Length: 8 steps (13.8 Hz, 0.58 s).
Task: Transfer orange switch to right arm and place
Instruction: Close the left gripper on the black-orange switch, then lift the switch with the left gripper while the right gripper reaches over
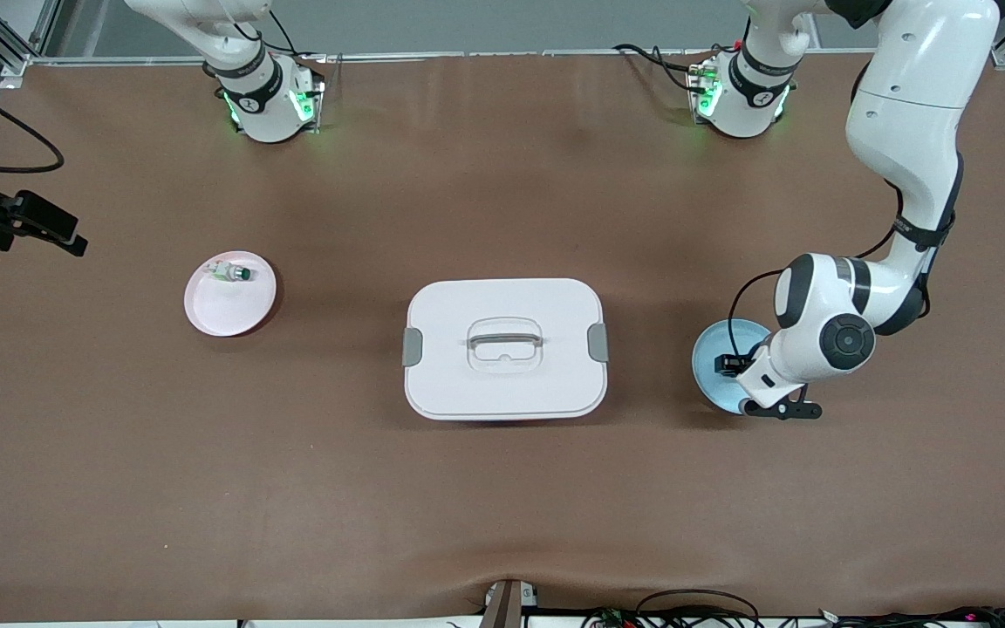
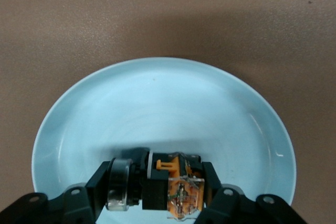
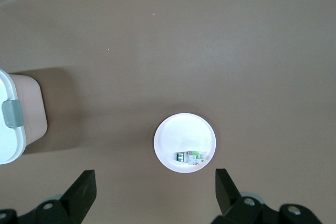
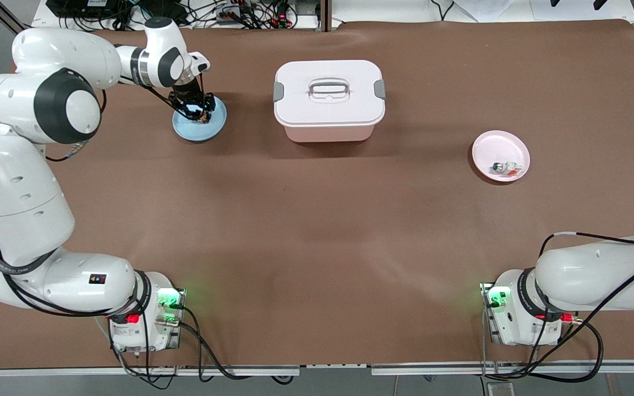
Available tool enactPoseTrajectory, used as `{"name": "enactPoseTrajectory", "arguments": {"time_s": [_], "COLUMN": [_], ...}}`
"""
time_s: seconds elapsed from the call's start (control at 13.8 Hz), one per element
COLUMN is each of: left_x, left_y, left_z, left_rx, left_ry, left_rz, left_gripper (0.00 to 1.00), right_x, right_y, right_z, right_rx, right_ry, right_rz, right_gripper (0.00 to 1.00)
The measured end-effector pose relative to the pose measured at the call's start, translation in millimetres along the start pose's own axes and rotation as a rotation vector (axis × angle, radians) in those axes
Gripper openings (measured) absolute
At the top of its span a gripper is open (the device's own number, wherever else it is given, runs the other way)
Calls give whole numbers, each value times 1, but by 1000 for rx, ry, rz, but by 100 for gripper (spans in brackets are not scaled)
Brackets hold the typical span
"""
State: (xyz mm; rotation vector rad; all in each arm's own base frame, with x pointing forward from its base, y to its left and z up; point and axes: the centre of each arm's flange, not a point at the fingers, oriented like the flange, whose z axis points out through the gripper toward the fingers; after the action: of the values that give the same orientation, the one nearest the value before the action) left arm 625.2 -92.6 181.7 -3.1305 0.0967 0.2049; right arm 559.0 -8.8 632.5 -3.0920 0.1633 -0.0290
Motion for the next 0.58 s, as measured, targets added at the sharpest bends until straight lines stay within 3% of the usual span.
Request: {"name": "enactPoseTrajectory", "arguments": {"time_s": [0.29,0.58], "left_x": [-2,-16], "left_y": [-2,2], "left_z": [-29,-100], "left_rx": [6,-55], "left_ry": [-26,-63], "left_rz": [-21,-86], "left_gripper": [73,73], "right_x": [0,0], "right_y": [-1,-1], "right_z": [0,0], "right_rx": [9,9], "right_ry": [2,-1], "right_rz": [0,1], "right_gripper": [100,100]}}
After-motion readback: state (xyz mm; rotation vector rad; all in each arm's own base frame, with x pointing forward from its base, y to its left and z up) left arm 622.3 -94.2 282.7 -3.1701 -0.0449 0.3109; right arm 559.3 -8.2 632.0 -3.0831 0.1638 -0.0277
